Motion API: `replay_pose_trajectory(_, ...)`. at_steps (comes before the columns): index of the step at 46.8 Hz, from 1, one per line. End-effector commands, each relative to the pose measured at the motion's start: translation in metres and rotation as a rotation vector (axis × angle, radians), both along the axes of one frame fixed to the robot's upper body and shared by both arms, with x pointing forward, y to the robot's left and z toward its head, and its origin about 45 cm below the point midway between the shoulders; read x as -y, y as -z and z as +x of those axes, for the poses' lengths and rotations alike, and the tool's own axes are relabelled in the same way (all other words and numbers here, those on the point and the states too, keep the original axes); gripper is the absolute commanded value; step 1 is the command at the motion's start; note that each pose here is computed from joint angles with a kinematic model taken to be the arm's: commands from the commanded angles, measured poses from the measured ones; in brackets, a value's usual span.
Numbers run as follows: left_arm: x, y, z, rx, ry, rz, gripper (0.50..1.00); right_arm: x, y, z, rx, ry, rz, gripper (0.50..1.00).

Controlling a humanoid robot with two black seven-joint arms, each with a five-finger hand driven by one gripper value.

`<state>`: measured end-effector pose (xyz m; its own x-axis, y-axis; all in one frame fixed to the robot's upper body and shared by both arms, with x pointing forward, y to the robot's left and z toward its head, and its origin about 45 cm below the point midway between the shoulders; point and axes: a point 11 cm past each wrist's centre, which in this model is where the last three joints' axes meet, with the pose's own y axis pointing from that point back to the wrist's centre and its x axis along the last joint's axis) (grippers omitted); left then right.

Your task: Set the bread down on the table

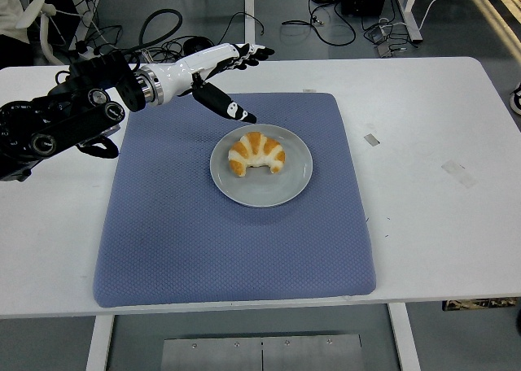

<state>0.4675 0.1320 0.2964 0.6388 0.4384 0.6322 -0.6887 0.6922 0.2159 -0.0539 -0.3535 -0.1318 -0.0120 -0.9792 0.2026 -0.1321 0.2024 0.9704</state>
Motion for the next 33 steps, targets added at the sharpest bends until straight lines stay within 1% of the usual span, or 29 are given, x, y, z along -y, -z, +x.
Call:
replay_pose_trajectory(1,0.013,0.004,-0.004,-0.007,0.039,0.041,0.981,0.000,0.000,0.000,0.000,0.000,0.000,1.000)
replay_pose_trajectory(5,0.017,0.008,-0.006,-0.012,0.060,0.075,0.981,0.000,0.000,0.000,0.000,0.000,0.000,1.000)
replay_pose_trajectory(12,0.025,0.016,-0.012,-0.060,0.103,0.095,0.981,0.000,0.000,0.000,0.000,0.000,0.000,1.000)
replay_pose_trajectory(24,0.015,0.033,-0.013,-0.072,0.105,0.203,0.980,0.000,0.000,0.000,0.000,0.001,0.000,1.000)
replay_pose_trajectory(33,0.005,0.037,-0.011,-0.070,0.097,0.247,0.980,0.000,0.000,0.000,0.000,0.000,0.000,1.000)
